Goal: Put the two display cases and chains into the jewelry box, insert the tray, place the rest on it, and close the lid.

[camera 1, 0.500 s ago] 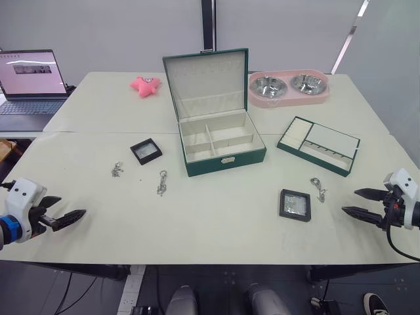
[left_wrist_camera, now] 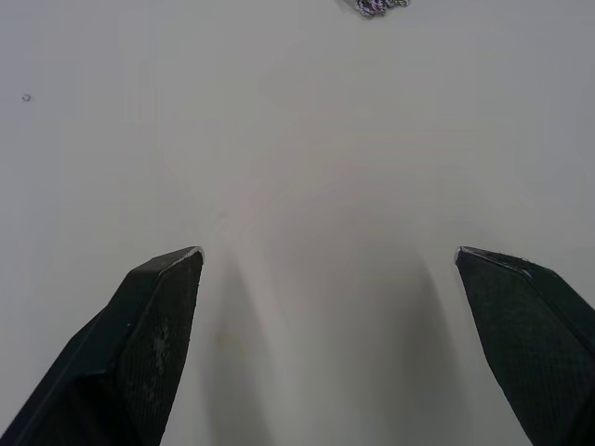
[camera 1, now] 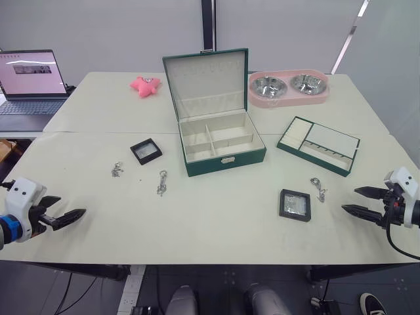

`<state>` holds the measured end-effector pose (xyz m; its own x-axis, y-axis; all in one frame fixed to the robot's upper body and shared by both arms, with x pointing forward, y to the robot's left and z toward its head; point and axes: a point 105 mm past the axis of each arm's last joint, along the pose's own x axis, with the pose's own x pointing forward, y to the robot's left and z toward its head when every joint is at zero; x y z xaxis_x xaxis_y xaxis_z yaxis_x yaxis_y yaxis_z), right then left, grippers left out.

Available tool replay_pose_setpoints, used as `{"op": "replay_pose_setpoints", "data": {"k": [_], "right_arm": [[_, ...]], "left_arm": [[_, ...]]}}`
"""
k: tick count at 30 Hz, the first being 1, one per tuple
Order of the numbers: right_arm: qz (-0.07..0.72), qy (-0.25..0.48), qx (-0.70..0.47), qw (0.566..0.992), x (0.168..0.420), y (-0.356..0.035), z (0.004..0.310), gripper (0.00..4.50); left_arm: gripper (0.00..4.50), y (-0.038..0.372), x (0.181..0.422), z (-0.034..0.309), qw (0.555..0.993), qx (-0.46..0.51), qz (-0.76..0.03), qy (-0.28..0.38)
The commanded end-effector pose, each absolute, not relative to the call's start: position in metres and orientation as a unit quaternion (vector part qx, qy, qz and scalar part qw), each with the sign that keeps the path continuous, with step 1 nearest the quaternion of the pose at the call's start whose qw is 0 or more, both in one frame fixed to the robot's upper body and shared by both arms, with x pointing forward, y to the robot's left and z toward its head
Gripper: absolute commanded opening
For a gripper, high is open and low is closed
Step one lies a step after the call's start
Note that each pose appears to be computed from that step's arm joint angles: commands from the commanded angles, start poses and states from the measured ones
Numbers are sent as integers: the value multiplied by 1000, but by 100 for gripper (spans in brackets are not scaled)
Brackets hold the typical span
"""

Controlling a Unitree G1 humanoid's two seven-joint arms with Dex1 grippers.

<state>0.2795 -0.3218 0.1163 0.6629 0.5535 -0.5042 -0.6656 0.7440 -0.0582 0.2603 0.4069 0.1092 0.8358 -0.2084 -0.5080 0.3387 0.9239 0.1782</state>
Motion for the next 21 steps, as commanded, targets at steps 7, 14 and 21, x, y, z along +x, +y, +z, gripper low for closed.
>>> {"op": "replay_pose_setpoints", "data": {"k": [7,14,21], "right_arm": [[332,210,-128,911,283,-324,128,445],[329,208,-130,912,283,-325,129,445],[340,140,-78,927,293,-309,158,445]], "left_arm": [[450,406,261,124,951,144,-140,235],[450,405,264,127,952,146,-138,232],[450,385,280,153,972,90,-140,165]]}}
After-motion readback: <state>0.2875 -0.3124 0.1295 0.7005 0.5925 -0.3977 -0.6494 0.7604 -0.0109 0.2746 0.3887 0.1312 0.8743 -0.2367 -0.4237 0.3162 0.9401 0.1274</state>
